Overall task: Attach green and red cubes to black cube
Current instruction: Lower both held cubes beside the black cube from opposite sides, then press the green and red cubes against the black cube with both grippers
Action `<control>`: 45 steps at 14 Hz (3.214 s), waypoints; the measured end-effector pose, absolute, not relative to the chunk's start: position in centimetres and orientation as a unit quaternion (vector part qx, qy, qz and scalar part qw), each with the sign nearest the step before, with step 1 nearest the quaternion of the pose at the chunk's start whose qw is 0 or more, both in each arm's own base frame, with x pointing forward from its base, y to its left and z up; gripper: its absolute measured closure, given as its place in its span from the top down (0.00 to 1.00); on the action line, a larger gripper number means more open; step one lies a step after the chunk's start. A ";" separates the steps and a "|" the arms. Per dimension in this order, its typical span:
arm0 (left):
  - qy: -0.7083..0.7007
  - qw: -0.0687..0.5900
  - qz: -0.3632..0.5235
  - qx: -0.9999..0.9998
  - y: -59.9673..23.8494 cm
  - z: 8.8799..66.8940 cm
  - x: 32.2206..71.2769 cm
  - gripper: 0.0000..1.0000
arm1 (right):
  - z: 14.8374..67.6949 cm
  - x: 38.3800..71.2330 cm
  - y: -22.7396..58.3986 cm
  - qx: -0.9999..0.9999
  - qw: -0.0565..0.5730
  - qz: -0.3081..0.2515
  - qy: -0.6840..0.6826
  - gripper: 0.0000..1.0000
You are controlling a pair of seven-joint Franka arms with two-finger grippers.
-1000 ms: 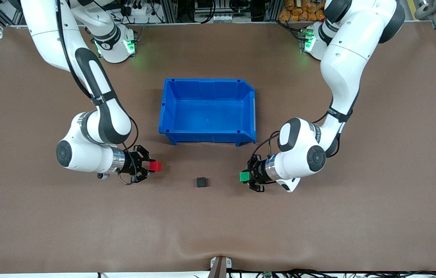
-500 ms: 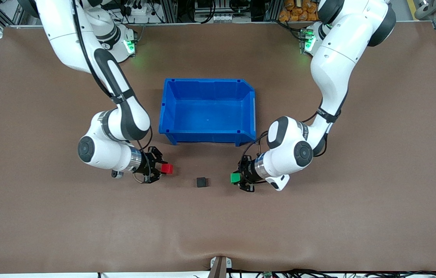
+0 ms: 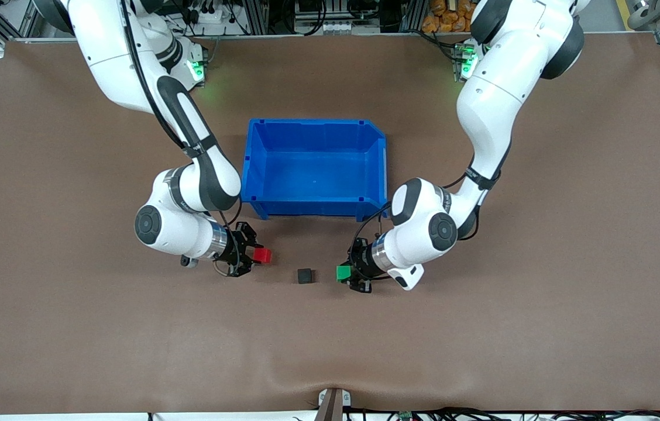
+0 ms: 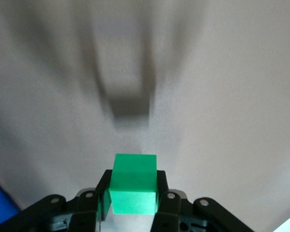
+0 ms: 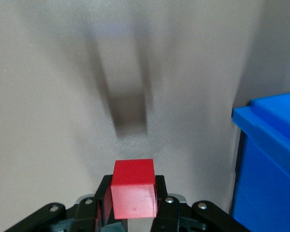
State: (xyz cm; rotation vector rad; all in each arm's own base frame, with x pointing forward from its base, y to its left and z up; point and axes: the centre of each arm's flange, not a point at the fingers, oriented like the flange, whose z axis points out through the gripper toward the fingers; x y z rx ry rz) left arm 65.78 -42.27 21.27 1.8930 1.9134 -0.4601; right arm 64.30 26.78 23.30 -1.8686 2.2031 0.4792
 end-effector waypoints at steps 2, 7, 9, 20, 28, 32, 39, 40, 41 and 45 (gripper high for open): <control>0.685 0.211 -0.160 0.678 -43.0 20.3 65.5 0.40 | 22.9 64.6 27.5 -0.628 0.112 0.156 0.754 0.39; 0.682 0.224 -0.155 0.679 -44.5 19.0 65.3 0.40 | 21.6 64.9 29.5 -0.628 0.124 0.142 0.755 0.39; 0.681 0.227 -0.153 0.679 -45.0 18.4 65.0 0.40 | 21.6 65.2 29.7 -0.629 0.127 0.141 0.754 0.39; 0.679 0.232 -0.149 0.681 -46.1 16.8 64.2 0.40 | 21.3 66.0 31.6 -0.629 0.149 0.125 0.753 0.39; 0.673 0.239 -0.147 0.684 -47.4 16.6 63.7 0.40 | 20.2 66.6 32.1 -0.628 0.159 0.114 0.753 0.39; 0.672 0.244 -0.144 0.684 -47.7 16.6 63.6 0.40 | 19.9 66.6 32.4 -0.629 0.162 0.111 0.752 0.39; 0.660 0.244 -0.136 0.697 -47.4 16.0 63.7 0.93 | 19.1 66.1 33.2 -0.633 0.161 0.109 0.750 0.39; 0.660 0.245 -0.135 0.697 -47.3 16.0 63.8 1.00 | 19.1 66.1 33.3 -0.633 0.163 0.108 0.749 0.39; 0.660 0.247 -0.134 0.697 -47.3 16.2 63.9 1.00 | 19.1 66.1 33.5 -0.634 0.164 0.107 0.748 0.39; 0.659 0.258 -0.131 0.694 -47.2 17.3 64.6 1.00 | 19.1 66.0 33.9 -0.635 0.168 0.104 0.747 0.39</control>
